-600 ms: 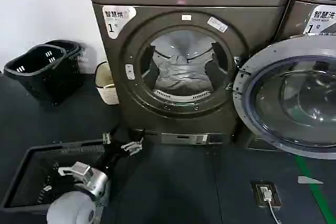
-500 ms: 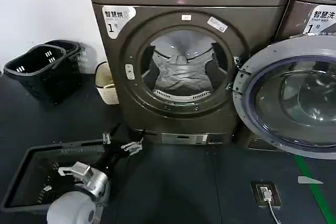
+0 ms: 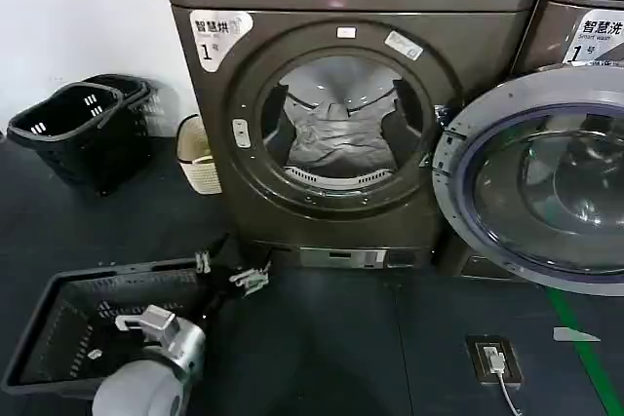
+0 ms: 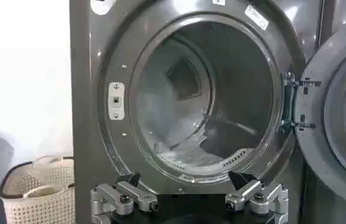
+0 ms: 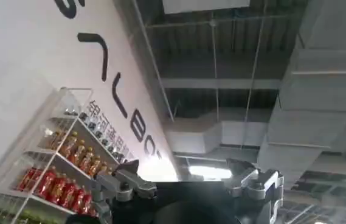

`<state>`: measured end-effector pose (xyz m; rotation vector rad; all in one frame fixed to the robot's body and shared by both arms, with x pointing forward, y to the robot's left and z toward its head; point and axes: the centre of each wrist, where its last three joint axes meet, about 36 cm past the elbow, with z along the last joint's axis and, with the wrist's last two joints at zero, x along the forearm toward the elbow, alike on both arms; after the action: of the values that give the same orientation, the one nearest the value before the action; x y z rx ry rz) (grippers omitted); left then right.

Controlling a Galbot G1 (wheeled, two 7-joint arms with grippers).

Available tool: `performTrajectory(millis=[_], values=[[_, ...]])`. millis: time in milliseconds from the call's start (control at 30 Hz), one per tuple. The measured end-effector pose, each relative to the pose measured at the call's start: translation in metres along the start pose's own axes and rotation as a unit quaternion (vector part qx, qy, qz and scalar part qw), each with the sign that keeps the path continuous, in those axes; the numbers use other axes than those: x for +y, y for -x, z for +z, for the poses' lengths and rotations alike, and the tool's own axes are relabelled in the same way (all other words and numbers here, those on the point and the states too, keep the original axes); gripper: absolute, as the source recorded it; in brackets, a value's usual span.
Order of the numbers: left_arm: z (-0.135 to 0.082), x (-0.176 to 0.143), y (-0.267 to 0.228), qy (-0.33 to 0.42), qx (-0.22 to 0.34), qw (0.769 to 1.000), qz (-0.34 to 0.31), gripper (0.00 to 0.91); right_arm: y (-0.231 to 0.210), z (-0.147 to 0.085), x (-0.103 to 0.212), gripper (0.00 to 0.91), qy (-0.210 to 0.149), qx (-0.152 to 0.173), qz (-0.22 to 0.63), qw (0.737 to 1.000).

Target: Grasp the clothes from the dryer.

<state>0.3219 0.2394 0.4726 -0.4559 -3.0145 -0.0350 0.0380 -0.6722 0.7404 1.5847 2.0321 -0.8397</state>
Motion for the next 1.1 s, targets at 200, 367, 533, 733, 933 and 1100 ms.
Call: performTrajectory(millis=[200,367,533,733,933,1100], values=[[0.002,-0.004,0.0,0.003,0.008,1.0,-0.004,0.907,0.001,-0.001,-0.002,0.907,-0.001,0.0,0.006,1.0],[0.002,-0.005,0.001,0.008,0.012,1.0,-0.005,0.907,0.002,-0.002,-0.004,0.907,-0.004,-0.001,0.007,1.0],[0.003,-0.004,0.002,0.012,0.018,1.0,-0.006,0.907,0.003,-0.004,-0.005,0.907,-0.007,0.0,0.009,1.0],[0.004,-0.003,0.003,0.015,0.021,1.0,-0.006,0.907,0.003,-0.006,-0.008,0.907,-0.012,0.002,0.011,1.0],[0.004,-0.002,0.007,0.017,0.022,1.0,-0.004,0.907,0.002,-0.008,-0.011,0.907,-0.017,0.004,0.011,1.0],[0.005,-0.002,0.009,0.018,0.024,1.0,-0.001,0.907,-0.001,-0.008,-0.014,0.907,-0.019,0.006,0.014,1.0]])
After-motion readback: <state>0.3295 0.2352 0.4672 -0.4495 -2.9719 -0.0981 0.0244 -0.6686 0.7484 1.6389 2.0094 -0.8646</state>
